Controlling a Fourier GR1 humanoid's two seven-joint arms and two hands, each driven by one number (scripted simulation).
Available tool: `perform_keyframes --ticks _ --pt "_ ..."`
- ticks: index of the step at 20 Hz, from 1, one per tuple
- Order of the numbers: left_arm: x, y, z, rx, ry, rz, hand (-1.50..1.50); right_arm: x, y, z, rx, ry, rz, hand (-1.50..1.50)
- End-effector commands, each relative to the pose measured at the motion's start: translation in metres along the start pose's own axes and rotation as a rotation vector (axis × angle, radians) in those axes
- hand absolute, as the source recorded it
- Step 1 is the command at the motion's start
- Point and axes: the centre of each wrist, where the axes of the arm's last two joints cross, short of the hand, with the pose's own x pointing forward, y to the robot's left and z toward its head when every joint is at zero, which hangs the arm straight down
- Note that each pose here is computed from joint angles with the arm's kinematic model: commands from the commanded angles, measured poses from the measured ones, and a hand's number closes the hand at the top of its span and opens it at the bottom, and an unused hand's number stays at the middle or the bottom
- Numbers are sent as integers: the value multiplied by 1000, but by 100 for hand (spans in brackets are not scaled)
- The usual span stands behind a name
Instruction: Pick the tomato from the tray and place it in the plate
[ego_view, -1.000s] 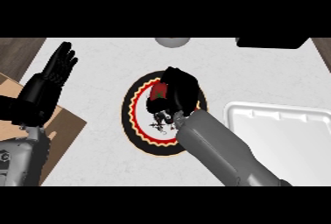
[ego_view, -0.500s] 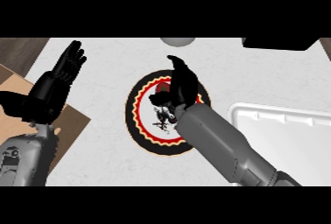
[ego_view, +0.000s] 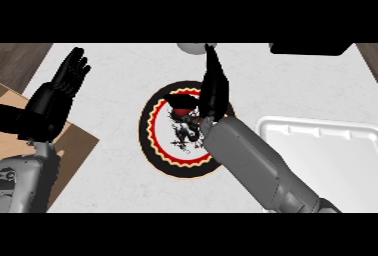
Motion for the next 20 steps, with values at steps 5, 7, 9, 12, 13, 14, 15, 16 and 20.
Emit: perform_keyframes --ticks 5,7,9,12,13,14,15,16,20 --pt "-2 24 8 43 12 11 0 -25 -33 8 -116 29 -173 -150" --pt "-6 14 24 43 31 -12 0 -38 -59 12 -138 17 -185 -150" --pt "0 24 3 40 26 -1 0 -63 -75 25 -140 12 -191 -150" --pt "8 -3 4 48 3 -1 0 -77 -100 46 -110 -2 -194 -150" --pt "7 12 18 66 26 -10 0 -86 -117 45 -138 1 -196 -150" --pt "-5 17 12 37 2 -8 0 -92 -136 42 -119 -25 -176 -150" --pt "4 26 22 41 25 -6 0 -89 -133 48 -112 -15 -190 -150" --pt "-24 25 35 39 7 -3 0 -94 -139 63 -92 -15 -159 -150" --pt "-6 18 27 49 42 -19 0 -107 -194 70 -81 -25 -157 -150"
